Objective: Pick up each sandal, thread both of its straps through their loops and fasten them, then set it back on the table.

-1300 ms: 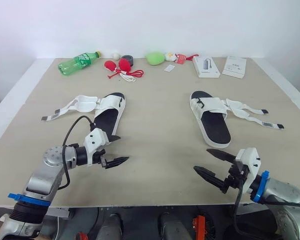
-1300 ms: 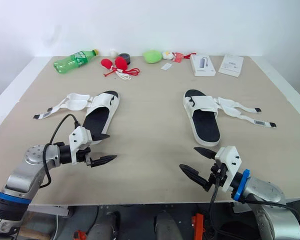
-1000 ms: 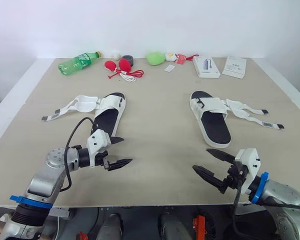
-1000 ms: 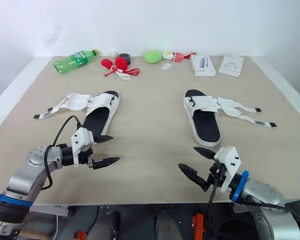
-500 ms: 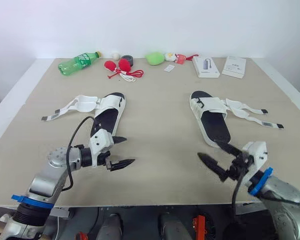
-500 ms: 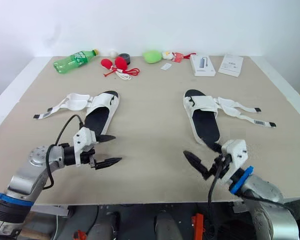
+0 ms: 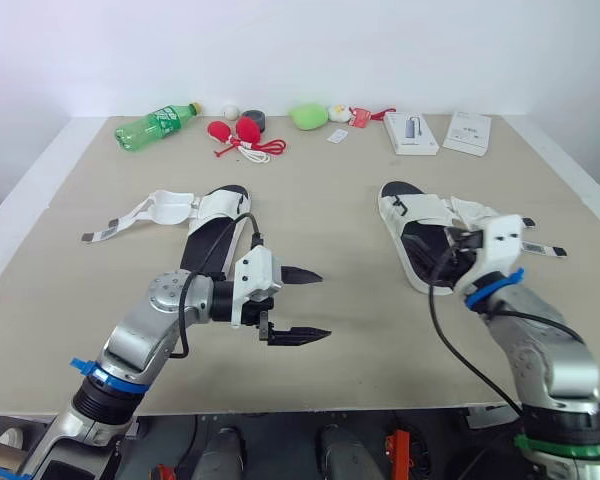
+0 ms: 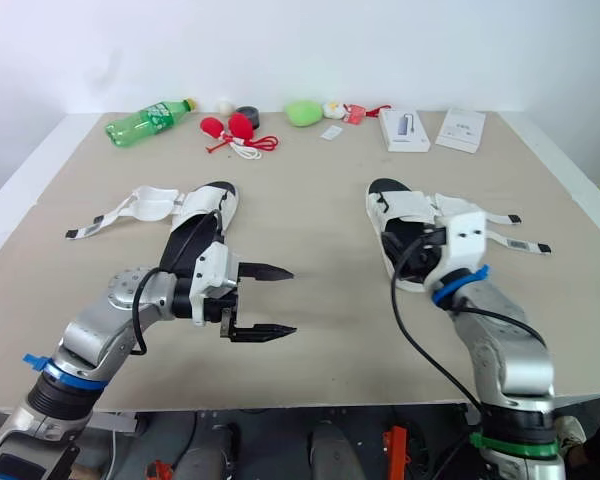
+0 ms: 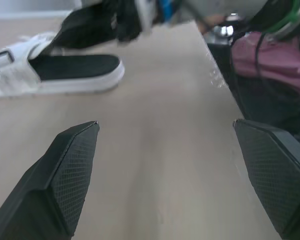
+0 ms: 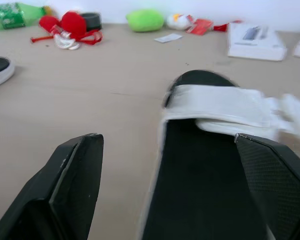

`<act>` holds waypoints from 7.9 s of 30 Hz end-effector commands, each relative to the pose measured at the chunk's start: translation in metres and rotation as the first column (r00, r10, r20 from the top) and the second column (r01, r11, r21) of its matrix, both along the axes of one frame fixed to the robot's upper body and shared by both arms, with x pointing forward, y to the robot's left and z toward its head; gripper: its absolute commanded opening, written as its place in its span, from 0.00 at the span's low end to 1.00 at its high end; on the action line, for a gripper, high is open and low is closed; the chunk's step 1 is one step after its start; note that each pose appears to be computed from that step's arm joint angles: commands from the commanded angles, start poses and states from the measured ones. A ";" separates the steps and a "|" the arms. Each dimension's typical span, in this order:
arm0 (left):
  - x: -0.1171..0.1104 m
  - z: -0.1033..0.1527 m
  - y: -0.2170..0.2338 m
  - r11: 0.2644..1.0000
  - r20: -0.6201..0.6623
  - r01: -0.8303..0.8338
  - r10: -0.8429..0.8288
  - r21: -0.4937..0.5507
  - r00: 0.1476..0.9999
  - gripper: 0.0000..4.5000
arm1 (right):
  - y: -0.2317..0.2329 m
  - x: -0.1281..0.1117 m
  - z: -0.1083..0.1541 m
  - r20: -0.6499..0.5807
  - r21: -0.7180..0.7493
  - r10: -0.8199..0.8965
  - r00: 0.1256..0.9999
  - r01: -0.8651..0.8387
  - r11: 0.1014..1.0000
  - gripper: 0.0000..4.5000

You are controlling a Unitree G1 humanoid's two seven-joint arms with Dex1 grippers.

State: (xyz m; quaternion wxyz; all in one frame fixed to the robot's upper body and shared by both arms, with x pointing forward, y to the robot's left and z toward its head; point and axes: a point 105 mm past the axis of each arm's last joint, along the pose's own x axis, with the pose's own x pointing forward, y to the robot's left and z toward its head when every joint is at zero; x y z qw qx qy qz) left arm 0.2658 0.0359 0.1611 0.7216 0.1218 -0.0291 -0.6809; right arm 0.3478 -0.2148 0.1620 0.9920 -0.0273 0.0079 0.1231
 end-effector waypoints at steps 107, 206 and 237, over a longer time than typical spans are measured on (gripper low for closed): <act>0.002 -0.019 0.024 0.998 0.011 -0.048 0.047 0.039 0.999 0.14 | 0.045 -0.101 0.031 -0.266 0.176 0.906 0.331 -0.907 0.383 1.00; 0.012 -0.044 0.028 0.981 0.048 -0.088 0.081 0.172 0.996 0.00 | 0.090 -0.086 0.014 -0.082 -0.971 0.997 0.013 -0.226 -0.077 0.46; 0.005 -0.037 0.015 0.985 0.009 -0.041 0.040 0.167 0.999 0.00 | 0.085 -0.160 -0.042 -0.552 0.299 0.736 0.393 -0.731 0.614 0.61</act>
